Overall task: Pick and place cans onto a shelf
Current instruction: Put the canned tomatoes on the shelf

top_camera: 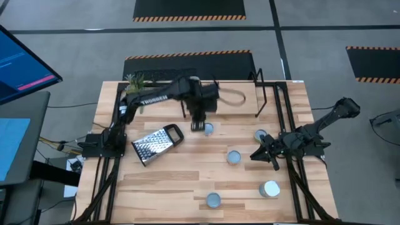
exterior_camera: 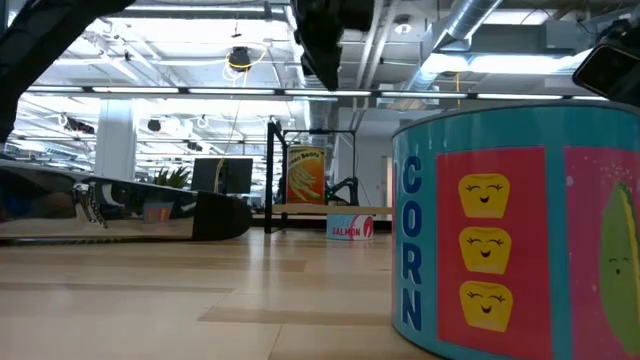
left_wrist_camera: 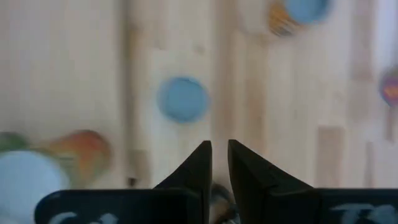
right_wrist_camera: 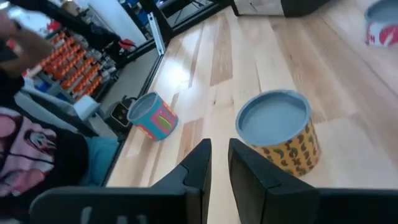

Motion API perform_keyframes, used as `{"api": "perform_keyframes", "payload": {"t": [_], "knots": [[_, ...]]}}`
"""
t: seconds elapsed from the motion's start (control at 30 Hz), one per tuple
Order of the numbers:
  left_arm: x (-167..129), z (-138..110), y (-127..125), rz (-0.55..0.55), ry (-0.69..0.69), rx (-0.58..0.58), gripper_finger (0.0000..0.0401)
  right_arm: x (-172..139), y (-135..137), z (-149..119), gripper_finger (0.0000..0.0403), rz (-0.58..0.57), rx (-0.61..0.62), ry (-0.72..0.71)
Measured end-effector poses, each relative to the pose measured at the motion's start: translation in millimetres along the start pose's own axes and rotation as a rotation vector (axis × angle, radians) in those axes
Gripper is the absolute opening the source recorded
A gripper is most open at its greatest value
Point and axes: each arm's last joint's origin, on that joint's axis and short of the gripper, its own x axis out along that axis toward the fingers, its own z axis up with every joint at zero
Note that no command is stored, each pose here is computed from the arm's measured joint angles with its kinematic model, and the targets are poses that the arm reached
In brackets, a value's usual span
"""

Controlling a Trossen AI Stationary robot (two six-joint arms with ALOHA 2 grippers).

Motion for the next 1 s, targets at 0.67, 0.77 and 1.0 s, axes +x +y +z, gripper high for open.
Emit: {"api": "perform_keyframes", "payload": {"t": [0.67,0.77,1.0], "knots": [[83.1,-41.5,-164.2,-0.021,0.357,0.356,0.0039,-0.4,5.3,8.0,0.0082,0.052,0.067,-0.084],[112.7,-63.6,-169.1,-0.008,0.468,0.343,0.0038,-0.5,5.4,8.1,0.0082,0.052,0.067,-0.084],[132.1,-120.3,-163.0,0.022,0.520,0.265,0.0038,-0.5,5.1,8.3,0.0082,0.041,0.067,-0.092]]}}
